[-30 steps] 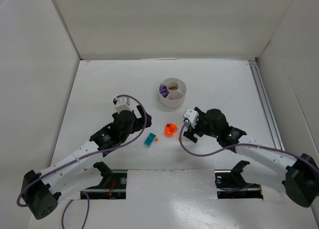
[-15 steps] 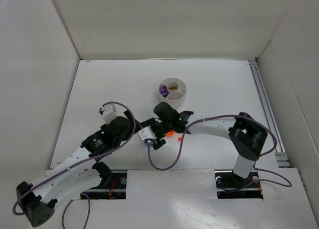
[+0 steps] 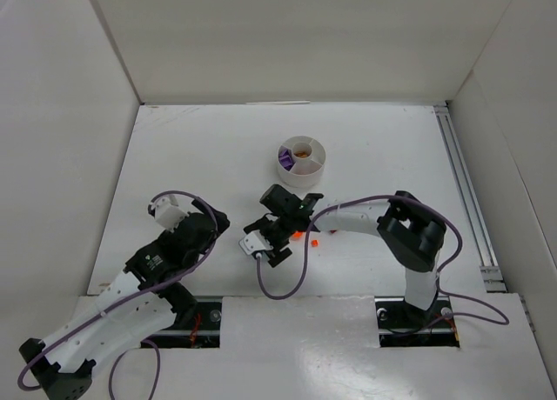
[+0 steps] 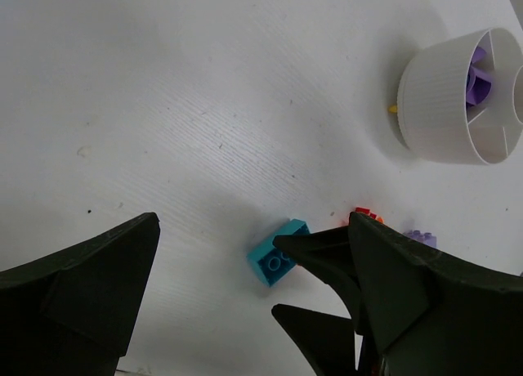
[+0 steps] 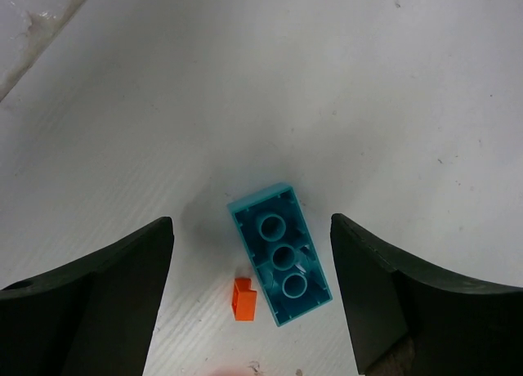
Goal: Sort the legos into containers by color
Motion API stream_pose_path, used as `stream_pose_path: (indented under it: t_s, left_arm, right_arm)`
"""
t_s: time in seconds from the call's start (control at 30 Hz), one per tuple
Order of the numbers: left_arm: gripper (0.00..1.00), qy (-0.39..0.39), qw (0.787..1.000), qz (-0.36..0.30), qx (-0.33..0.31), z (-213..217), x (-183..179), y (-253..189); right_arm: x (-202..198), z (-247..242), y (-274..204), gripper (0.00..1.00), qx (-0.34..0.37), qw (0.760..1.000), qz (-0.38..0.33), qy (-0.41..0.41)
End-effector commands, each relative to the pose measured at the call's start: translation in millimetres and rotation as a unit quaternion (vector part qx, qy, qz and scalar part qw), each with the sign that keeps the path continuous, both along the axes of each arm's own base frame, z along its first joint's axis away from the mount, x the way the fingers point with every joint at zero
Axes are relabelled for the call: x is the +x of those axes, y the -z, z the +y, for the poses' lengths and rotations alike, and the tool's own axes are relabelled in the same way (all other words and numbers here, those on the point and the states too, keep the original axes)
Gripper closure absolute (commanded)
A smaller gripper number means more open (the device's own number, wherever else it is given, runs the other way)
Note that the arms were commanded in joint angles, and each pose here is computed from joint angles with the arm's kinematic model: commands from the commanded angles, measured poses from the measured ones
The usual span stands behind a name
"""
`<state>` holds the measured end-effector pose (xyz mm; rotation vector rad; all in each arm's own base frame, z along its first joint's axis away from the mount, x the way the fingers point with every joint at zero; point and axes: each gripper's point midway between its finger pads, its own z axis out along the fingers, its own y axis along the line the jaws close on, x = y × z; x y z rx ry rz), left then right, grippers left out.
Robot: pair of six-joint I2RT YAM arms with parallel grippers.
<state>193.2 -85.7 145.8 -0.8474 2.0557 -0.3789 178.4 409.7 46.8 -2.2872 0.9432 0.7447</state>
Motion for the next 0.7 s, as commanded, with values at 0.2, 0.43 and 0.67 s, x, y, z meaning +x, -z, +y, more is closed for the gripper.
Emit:
stream_pose_path:
  t_s: [0.2, 0.43, 0.67]
  left_arm:
    - [0.0, -0.031, 0.999, -0.016, -0.011, 8.2, 2.0, -12.3]
    - [0.0, -0.031, 0.999, -0.019, -0.014, 8.5, 1.7, -13.9]
    - [0.0, -0.028, 0.999, -0.019, -0.01, 7.4, 3.0, -13.5]
  right_arm:
    - [10.5, 14.6, -1.8, 0.19, 0.005, 1.0, -0.009, 0.009]
    - [26.3, 13.2, 1.3, 0.35, 0.007, 0.999, -0.005, 0.032]
    - [30.4, 20.8, -5.3, 0.65, 0.026, 0.999, -0.001, 0.028]
